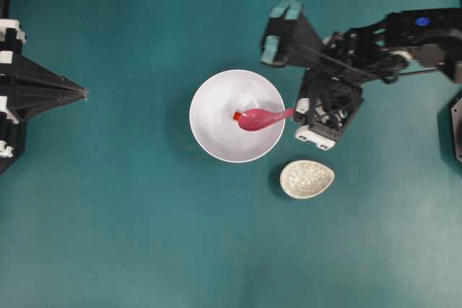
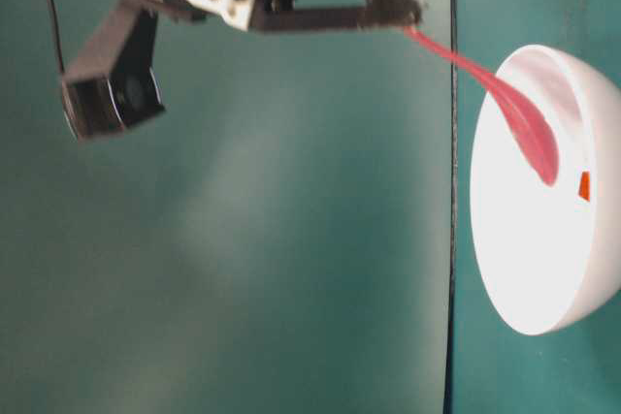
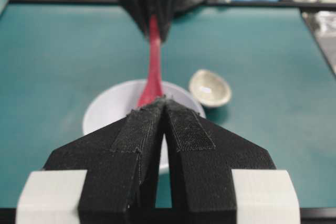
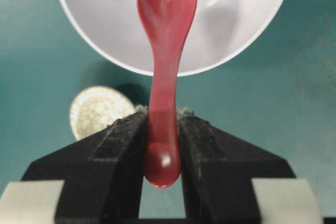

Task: Grip the spoon and scoop the red block from the bowl with right arm.
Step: 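Lower the spoon bowl into the white bowl beside the red cube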

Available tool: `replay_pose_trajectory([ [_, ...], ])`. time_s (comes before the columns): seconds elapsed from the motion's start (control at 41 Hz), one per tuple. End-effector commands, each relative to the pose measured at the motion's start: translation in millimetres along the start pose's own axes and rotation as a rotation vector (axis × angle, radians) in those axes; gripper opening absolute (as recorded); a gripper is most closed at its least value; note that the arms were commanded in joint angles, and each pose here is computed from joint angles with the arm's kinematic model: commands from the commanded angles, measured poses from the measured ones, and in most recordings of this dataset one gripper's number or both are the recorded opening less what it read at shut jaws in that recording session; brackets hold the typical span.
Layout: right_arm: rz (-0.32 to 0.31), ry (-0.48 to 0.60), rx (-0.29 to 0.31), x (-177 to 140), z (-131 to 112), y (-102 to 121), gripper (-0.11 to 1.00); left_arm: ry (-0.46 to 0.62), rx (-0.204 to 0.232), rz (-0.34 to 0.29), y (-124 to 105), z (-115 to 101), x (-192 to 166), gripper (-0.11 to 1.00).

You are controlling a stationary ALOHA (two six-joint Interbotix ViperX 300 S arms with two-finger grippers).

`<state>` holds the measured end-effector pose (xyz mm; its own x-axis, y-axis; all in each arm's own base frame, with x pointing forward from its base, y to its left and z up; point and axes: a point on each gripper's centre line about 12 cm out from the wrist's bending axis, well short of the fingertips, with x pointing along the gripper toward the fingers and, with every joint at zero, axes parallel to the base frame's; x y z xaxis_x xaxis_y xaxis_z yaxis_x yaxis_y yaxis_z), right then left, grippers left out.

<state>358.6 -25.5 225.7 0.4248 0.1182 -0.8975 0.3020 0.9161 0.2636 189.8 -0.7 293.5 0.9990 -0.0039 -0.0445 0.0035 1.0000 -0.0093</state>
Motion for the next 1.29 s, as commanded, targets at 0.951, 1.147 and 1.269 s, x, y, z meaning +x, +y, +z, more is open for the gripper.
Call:
replay_pose_trajectory([
  [0.951,-0.054,0.009,-0.033,26,27,-4,0.24,-0.041,0.006,0.001,0,17,1,0.0],
  [1.147,-0.048,-0.058,-0.02,27,42,-5,0.24,-0.04,0.006,0.001,0,17,1,0.0],
  [1.269,-0.039,-0.083,-0.019,28,50,-2,0.24,-0.038,0.006,0.001,0,17,1,0.0],
])
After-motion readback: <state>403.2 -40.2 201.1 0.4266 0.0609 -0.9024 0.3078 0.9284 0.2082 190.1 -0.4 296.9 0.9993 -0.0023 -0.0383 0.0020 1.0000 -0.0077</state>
